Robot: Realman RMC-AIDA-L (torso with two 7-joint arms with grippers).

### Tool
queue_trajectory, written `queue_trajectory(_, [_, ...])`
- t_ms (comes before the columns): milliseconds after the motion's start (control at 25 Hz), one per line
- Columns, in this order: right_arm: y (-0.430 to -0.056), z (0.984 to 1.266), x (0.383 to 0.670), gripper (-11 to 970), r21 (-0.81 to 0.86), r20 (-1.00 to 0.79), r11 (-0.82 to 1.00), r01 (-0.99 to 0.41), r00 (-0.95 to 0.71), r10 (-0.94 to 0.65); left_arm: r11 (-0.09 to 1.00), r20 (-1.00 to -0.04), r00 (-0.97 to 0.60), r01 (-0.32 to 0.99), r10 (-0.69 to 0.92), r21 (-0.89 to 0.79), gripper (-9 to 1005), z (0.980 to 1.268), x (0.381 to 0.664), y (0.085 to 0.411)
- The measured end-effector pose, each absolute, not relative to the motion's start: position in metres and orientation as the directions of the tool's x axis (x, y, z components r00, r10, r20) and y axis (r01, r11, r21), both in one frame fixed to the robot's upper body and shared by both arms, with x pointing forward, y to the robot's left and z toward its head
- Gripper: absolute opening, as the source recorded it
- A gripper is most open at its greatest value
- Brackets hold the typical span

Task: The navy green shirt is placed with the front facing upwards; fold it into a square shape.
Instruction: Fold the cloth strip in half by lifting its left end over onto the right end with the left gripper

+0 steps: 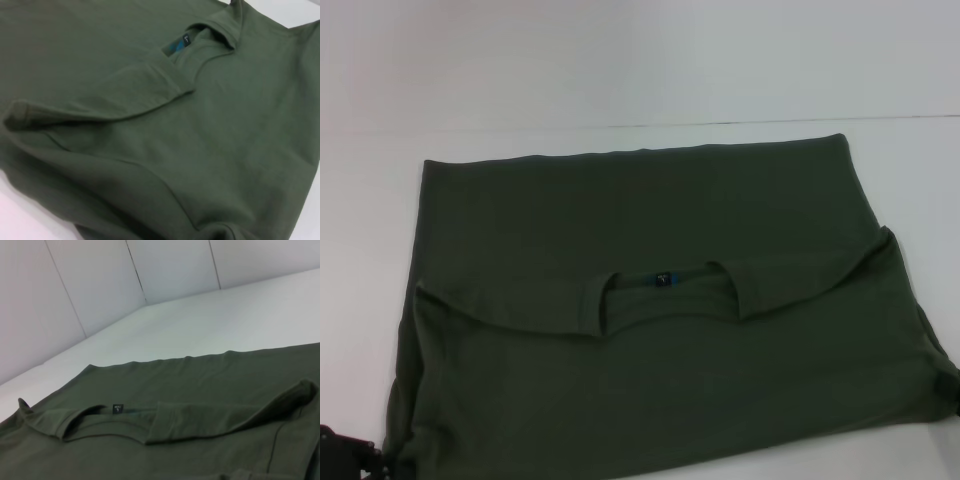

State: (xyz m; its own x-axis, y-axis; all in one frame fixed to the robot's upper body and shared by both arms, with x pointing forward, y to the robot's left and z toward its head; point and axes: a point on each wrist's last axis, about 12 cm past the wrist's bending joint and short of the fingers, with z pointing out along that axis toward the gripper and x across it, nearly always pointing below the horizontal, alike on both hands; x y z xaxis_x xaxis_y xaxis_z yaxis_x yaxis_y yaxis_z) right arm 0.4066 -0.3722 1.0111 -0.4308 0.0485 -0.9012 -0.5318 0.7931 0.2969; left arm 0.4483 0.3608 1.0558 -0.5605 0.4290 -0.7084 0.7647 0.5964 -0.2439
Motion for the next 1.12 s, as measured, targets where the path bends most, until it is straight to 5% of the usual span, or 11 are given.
queue_trajectory(560, [-0.378, 1.016, 0.387, 65, 0.24, -0.933, 0.793, -0.56, -0.358, 0.03, 0.482, -0.81, -0.402, 0.859, 0.427, -0.171, 58, 1.067, 0.43, 0.367])
queue_trajectory(1120, [-0.371, 1.016, 0.32, 66, 0.127, -0.974, 0.771, -0.624, -0.225, -0.022, 0.385, -0.872, -0.209, 0.922, 0.443, -0.025, 51, 1.063, 0.406, 0.371])
